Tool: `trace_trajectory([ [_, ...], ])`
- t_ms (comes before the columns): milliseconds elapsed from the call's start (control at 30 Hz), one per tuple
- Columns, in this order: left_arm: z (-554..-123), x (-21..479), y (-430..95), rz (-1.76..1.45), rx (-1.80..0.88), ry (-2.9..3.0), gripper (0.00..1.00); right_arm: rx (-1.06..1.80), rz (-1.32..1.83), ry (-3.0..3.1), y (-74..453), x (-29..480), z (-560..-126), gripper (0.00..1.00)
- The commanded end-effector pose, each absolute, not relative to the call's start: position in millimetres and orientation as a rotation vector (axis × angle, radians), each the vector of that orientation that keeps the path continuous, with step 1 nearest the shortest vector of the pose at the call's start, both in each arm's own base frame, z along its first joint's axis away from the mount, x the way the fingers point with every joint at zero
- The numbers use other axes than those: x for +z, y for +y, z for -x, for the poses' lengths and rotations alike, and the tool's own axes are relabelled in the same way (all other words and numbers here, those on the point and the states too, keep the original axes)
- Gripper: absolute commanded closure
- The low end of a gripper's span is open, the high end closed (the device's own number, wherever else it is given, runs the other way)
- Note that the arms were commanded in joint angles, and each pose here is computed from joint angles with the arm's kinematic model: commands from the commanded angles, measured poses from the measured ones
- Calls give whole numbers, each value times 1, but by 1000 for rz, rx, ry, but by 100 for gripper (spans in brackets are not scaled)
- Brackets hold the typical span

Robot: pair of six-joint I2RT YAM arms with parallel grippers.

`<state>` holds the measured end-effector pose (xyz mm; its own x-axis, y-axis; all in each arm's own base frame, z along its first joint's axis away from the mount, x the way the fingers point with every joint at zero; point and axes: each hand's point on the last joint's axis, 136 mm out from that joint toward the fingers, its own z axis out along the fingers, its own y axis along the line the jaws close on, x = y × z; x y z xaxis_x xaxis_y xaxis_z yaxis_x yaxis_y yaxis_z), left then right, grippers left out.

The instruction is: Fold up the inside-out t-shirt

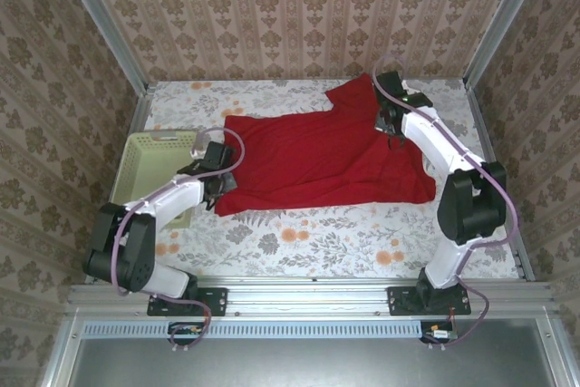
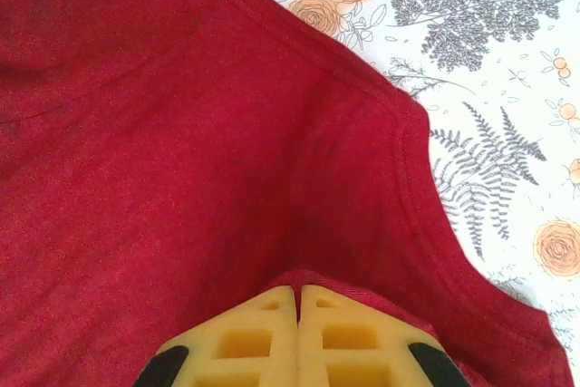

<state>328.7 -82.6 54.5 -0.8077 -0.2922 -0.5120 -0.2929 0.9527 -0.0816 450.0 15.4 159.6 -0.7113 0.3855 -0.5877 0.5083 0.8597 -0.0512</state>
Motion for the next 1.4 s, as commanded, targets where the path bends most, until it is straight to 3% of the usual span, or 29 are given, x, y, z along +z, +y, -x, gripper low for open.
trace_trajectory([
  [0,-346,67,-84,354,0,2550,65,-290,-634,2430,8,165,-468,89],
  [67,-348,75,-77,342,16,2551,51,-324,-632,2445,1,165,-469,66],
  [100,-347,83,-74,328,34,2548,42,-335,-632,2456,-1,165,-466,60],
  [200,-329,106,-66,298,64,2523,31,-281,-573,2492,5,167,-447,50],
  [367,-275,102,-87,233,-90,2543,30,-55,-525,2612,30,142,-388,46],
  [500,-244,76,-103,226,-216,2613,38,164,-600,2690,51,104,-343,46],
  [633,-240,55,-108,226,-260,2643,45,263,-718,2706,50,75,-324,46],
  [833,-250,34,-106,209,-196,2692,52,247,-964,2661,11,39,-323,46],
  [1367,-254,29,-62,402,50,2671,99,108,-1274,2555,-65,11,-329,49],
])
